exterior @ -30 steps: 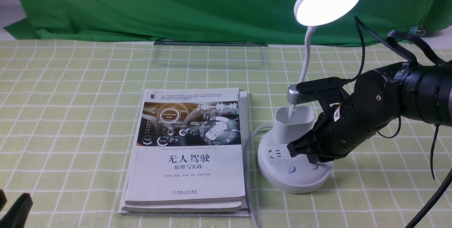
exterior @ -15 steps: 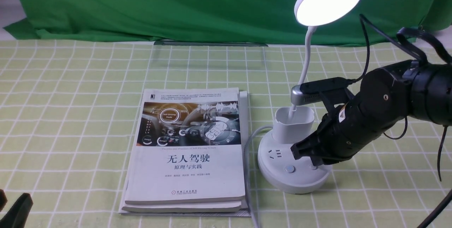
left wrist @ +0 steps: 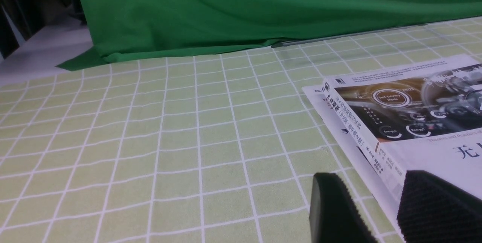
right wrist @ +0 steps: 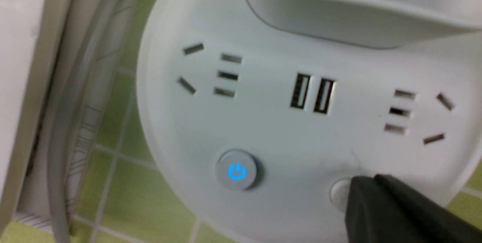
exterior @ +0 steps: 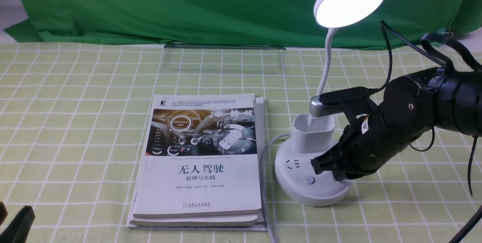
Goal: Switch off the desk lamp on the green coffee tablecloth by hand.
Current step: 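Press the power button on the lamp base to turn the lamp off with the right gripper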
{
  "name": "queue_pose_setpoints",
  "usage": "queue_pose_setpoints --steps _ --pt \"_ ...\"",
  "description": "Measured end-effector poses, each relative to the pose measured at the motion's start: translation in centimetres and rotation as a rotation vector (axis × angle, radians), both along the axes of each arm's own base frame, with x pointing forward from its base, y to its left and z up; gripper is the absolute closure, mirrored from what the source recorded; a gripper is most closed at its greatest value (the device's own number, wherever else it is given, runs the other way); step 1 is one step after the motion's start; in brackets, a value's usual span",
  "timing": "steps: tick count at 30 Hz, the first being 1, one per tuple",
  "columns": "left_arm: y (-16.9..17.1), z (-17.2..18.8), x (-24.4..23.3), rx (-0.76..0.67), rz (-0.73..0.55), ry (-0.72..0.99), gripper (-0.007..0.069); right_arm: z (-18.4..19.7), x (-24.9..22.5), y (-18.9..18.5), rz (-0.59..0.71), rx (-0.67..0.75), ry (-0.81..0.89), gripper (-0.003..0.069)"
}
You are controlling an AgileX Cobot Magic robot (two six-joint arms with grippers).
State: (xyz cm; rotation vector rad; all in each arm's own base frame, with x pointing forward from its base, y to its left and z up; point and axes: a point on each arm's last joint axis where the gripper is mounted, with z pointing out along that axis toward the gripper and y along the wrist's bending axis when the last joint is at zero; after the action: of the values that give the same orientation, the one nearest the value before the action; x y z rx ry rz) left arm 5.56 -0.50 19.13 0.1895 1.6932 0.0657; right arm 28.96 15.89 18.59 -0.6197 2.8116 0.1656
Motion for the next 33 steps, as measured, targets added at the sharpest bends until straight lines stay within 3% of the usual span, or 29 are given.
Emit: queue_pose_setpoints --steps 18,33 --pt "0.0 0.0 0.0 0.000 0.000 0.000 0.0383 -1.0 0.4 0.6 0.008 0.000 0.011 0.0615" --pt "0.0 0.0 0.0 0.000 0.000 0.000 0.0383 2.3 -0.6 0.2 0.011 0.053 -0.065 0.0615"
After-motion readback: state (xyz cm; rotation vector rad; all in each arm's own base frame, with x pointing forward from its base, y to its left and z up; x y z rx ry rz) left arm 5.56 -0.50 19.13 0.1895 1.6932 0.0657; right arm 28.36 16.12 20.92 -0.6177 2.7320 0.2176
